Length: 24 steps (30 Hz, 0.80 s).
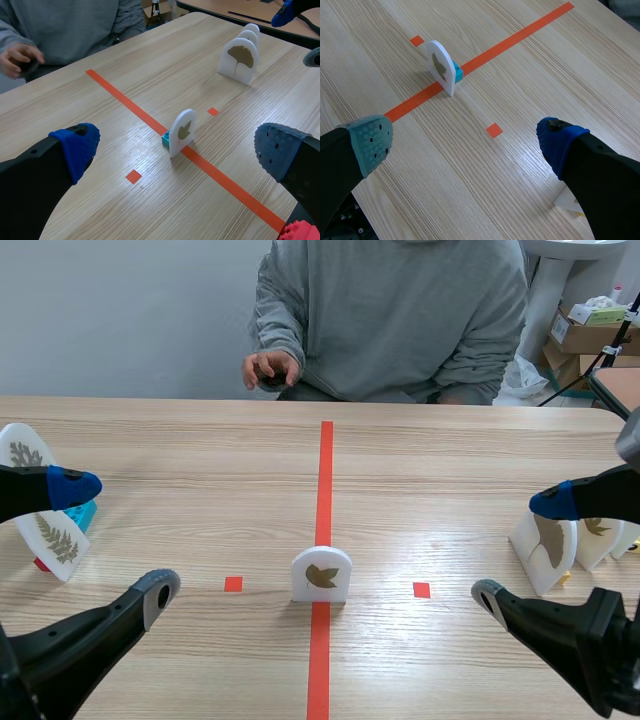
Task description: Do the leaf sorting experiment
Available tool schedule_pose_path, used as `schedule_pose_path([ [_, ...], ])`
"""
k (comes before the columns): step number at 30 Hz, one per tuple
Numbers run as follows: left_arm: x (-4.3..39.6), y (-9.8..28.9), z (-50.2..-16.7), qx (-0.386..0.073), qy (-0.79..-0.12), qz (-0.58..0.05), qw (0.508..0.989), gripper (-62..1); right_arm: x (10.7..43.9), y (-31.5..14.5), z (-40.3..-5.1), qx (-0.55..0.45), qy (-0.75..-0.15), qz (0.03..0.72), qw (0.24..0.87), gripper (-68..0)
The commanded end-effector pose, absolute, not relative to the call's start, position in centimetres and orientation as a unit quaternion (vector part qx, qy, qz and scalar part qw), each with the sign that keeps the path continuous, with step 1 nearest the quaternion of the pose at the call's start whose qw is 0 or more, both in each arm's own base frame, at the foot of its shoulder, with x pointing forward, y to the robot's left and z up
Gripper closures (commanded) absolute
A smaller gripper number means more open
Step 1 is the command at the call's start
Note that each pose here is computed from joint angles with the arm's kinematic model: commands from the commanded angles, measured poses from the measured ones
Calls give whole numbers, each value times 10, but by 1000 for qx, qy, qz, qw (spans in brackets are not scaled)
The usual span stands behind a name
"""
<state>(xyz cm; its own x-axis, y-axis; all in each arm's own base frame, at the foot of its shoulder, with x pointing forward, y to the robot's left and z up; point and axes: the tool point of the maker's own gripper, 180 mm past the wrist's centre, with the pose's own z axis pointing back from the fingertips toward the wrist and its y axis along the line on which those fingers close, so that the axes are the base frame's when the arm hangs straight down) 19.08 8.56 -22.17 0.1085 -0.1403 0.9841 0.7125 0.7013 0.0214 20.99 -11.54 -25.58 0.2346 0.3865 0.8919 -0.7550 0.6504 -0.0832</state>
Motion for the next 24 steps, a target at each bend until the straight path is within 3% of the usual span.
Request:
schedule_pose_path([
  [1,189,84,-218,-248,-600,-299,699,-623,213,-113,-248,191,-503,379,753,-589],
  [14,189,84,-218,-248,-600,-299,699,-623,214,-114,-248,189,-503,379,753,-589],
  [24,189,84,-218,-248,-600,-298,699,-623,242,-137,-260,153,-495,386,763,-589],
])
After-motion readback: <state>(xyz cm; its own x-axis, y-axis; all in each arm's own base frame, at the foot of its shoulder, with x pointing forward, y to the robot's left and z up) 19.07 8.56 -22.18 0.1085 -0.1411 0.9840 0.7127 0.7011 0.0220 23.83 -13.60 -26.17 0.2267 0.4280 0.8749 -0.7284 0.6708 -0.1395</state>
